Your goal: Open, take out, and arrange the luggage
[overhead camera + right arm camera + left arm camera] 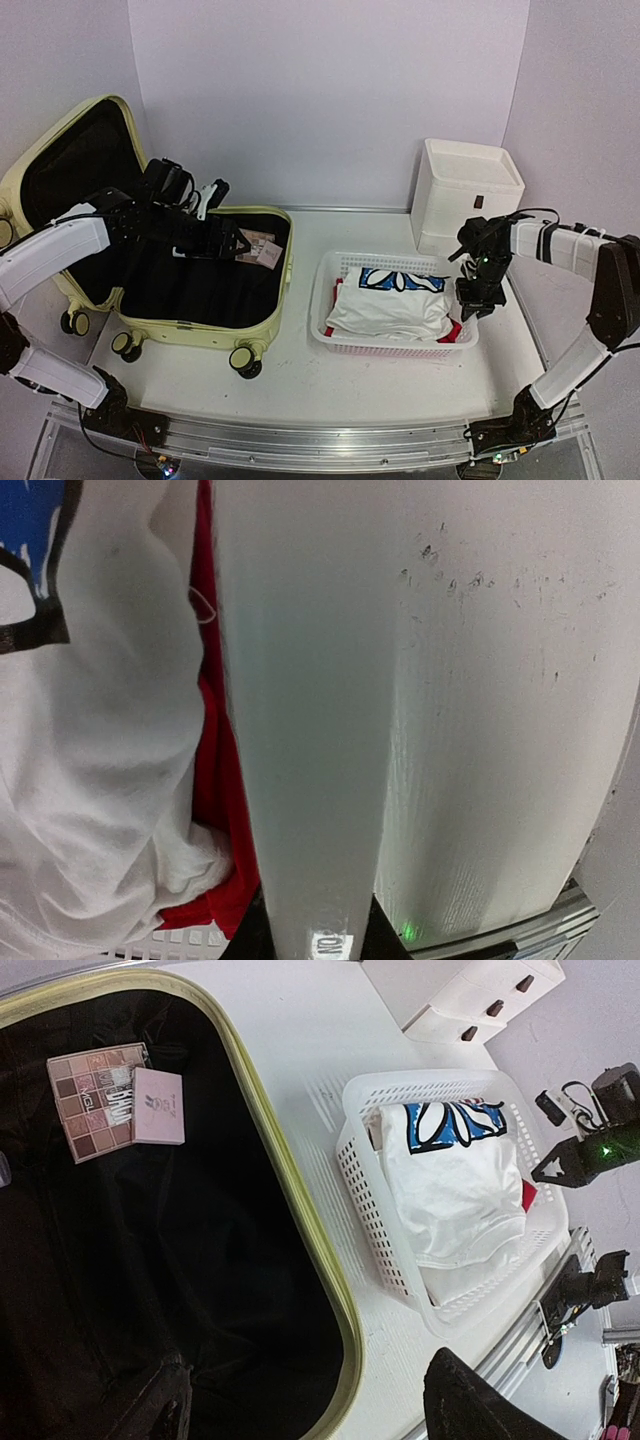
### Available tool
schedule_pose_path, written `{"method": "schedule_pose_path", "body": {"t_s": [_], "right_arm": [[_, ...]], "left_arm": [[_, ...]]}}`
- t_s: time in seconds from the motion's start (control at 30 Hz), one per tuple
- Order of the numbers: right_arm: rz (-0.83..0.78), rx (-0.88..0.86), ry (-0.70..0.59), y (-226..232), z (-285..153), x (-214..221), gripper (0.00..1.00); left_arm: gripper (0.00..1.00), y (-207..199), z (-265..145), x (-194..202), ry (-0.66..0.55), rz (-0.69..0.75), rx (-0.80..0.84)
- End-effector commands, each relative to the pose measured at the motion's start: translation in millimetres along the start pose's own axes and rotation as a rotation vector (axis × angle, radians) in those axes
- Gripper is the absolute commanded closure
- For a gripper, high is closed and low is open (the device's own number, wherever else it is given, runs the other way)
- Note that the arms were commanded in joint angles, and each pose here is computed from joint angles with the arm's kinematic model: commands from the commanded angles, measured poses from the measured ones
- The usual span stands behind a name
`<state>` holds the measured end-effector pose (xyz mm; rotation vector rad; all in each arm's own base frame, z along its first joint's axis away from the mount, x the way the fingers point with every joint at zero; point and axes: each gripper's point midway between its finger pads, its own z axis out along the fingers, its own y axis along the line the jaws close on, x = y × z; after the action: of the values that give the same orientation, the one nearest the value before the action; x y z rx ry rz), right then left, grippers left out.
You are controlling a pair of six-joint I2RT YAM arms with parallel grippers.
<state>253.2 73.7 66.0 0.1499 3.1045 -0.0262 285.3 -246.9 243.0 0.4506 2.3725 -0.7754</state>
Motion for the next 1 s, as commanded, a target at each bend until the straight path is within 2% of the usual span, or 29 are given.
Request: {"method": "schedule_pose_path", "body": {"t_s": [0.0, 0.13, 0.23, 0.3, 0.37, 0.63, 0.73, 0.83, 0.97], "right_arm": [[0.001, 0.125, -0.022, -31.0, -17.6, 9.2, 0.95], [-0.055, 0.238, -0.018, -56.7, -45.3, 22.1, 1.00], [-0.082, 0.314, -0.049, -72.2, -67.1, 21.0, 1.00], [-0.141, 0.316, -0.056, -73.9, -76.9, 20.7, 1.00], [-0.200, 0.398, -0.052, -89.2, -86.4, 21.3, 1.00], [-0.224, 0.446, -0.103, -121.1, -121.3, 21.2, 1.00], [-0.285, 0.619, -0.042, -149.1, -128.0, 26.7, 1.00], [-0.320, 0.624, -0.009, -151.9, -117.9, 36.3, 1.00], [-0.379, 0.729, 0.011, -169.4, -106.8, 51.1, 1.00]], "left_arm": [[0.19, -4.8, -12.8, -8.6, -0.049, 0.032, 0.000], [0.20, -4.1, -9.1, -9.4, -0.042, 0.045, -0.002], [0.20, -2.8, -3.6, -9.3, -0.029, 0.054, -0.004], [0.20, -3.5, -1.1, -9.8, -0.022, 0.059, 0.001], [0.19, -4.7, -1.5, -10.8, -0.024, 0.065, 0.005], [0.19, -0.7, -10.3, -11.6, -0.046, 0.090, -0.027], [0.19, -0.2, -10.1, -10.8, -0.043, 0.092, -0.030], [0.19, -0.5, -7.3, -10.8, -0.035, 0.087, -0.024], [0.19, -5.7, -6.8, -13.4, -0.033, 0.091, -0.001]]}}
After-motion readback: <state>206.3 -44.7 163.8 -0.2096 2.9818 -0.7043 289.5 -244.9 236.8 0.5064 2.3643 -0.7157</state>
